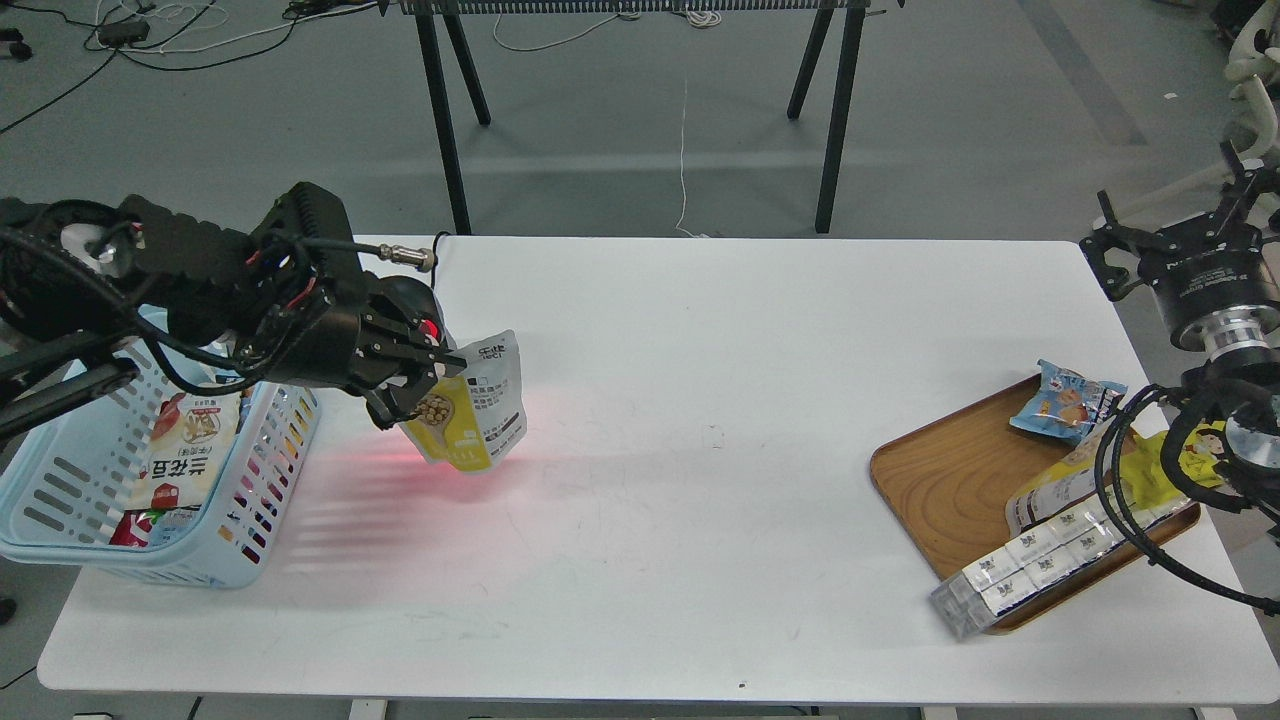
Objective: Scan snack and place in basket
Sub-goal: 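Lift the pouch with the left gripper and hold it before the scanner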
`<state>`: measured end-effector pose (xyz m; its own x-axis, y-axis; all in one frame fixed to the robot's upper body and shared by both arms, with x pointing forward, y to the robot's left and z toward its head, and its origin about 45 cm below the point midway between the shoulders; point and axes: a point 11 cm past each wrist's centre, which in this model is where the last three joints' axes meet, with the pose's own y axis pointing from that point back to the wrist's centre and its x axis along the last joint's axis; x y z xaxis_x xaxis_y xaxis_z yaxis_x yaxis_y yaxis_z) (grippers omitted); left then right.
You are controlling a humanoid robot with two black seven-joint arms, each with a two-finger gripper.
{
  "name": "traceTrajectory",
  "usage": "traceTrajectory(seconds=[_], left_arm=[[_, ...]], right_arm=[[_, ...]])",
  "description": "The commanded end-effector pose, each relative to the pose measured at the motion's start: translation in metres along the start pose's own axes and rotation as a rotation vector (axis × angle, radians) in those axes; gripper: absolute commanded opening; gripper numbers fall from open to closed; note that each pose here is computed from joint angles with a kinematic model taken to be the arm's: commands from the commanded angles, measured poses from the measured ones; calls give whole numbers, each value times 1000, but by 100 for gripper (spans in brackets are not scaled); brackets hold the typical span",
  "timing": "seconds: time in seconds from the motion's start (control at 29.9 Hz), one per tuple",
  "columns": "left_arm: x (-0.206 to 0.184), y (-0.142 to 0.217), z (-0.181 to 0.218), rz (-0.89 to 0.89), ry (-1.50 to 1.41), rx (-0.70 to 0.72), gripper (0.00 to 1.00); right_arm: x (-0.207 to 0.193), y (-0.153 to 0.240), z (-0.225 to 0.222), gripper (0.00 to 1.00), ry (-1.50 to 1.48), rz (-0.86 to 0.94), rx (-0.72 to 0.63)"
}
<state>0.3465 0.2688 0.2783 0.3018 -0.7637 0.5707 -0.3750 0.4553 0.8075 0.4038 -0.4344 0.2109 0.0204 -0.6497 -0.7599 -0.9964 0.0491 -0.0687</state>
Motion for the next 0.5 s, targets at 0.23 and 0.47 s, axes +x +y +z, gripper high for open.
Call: traceTrajectory(seconds=[0.23,0.47], left_arm=[[-3,-3,-2,-7,10,1,1],[-4,-2,-2,-9,13,3,1]], right_arm=[[-1,-1,-1,99,-2,-2,5],[-1,-1,-2,99,-2,-2,6]])
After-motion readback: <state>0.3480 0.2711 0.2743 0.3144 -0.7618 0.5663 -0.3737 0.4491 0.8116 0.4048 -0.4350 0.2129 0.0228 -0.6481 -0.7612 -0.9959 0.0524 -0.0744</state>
